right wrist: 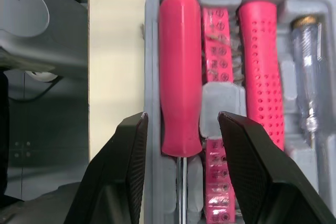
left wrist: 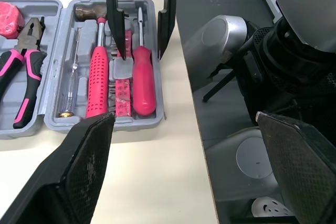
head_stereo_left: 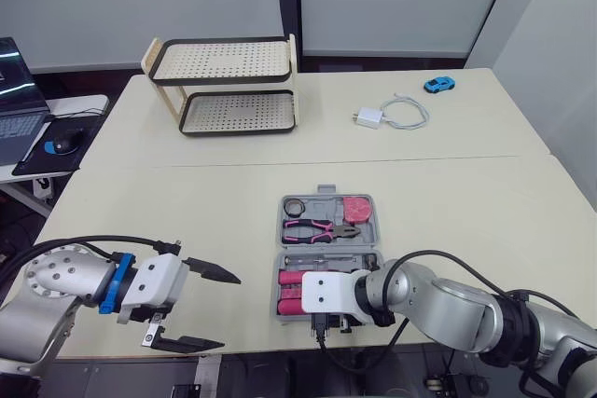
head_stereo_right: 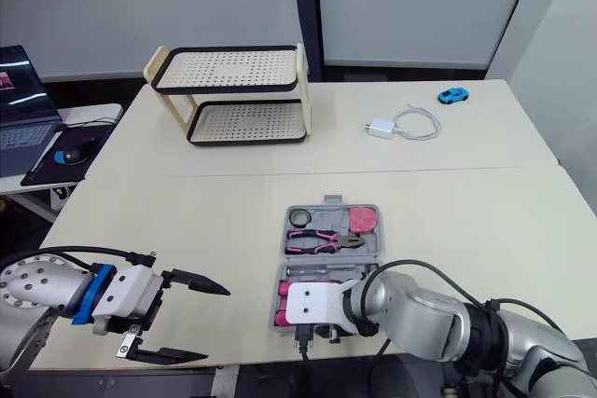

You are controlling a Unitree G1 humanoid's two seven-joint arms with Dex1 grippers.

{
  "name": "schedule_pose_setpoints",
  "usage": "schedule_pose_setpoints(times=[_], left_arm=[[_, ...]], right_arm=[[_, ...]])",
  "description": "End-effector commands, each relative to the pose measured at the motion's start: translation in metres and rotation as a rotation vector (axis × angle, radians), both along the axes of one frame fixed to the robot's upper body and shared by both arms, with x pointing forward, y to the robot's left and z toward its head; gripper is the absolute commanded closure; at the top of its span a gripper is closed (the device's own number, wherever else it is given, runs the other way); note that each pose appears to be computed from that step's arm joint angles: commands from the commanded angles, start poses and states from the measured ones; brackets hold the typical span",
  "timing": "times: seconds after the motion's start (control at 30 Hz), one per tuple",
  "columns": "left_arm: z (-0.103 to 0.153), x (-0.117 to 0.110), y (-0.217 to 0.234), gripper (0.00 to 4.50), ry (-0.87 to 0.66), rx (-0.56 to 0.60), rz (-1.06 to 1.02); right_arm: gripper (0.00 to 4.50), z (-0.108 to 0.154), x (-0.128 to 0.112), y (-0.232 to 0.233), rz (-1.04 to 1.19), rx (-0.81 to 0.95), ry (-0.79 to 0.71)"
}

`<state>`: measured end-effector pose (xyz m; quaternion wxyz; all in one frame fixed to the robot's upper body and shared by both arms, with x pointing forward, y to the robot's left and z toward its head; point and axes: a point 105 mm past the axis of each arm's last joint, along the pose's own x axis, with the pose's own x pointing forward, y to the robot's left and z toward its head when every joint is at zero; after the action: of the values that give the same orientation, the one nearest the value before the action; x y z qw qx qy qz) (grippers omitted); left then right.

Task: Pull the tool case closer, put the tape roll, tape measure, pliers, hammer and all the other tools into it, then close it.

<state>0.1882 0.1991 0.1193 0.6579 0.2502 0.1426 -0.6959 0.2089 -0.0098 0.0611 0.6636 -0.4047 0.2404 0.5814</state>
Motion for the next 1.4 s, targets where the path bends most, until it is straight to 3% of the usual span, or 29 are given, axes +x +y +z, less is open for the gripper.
schedule_pose_setpoints(times=[0.03, 0.33, 0.43, 0.6, 1.4], left_arm=[[0.002, -0.001, -0.001, 0.00, -0.009, -0.001, -0.015], [0.003, 0.000, -0.001, 0.00, -0.014, 0.000, -0.017], [0.003, 0.001, -0.001, 0.00, -0.015, -0.001, -0.017], [0.003, 0.002, -0.002, 0.00, -0.016, -0.002, -0.018], [0.004, 0.002, -0.002, 0.00, -0.012, 0.005, -0.015]], right_arm=[[2.22, 0.017, -0.001, 0.007, 0.029, 0.047, -0.025], [2.22, 0.026, 0.000, 0.011, 0.028, 0.061, -0.034], [2.80, 0.027, 0.000, 0.011, 0.023, 0.066, -0.031], [4.48, 0.024, -0.001, 0.010, 0.021, 0.058, -0.015], [4.48, -0.008, -0.004, 0.004, 0.001, 0.016, 0.010]])
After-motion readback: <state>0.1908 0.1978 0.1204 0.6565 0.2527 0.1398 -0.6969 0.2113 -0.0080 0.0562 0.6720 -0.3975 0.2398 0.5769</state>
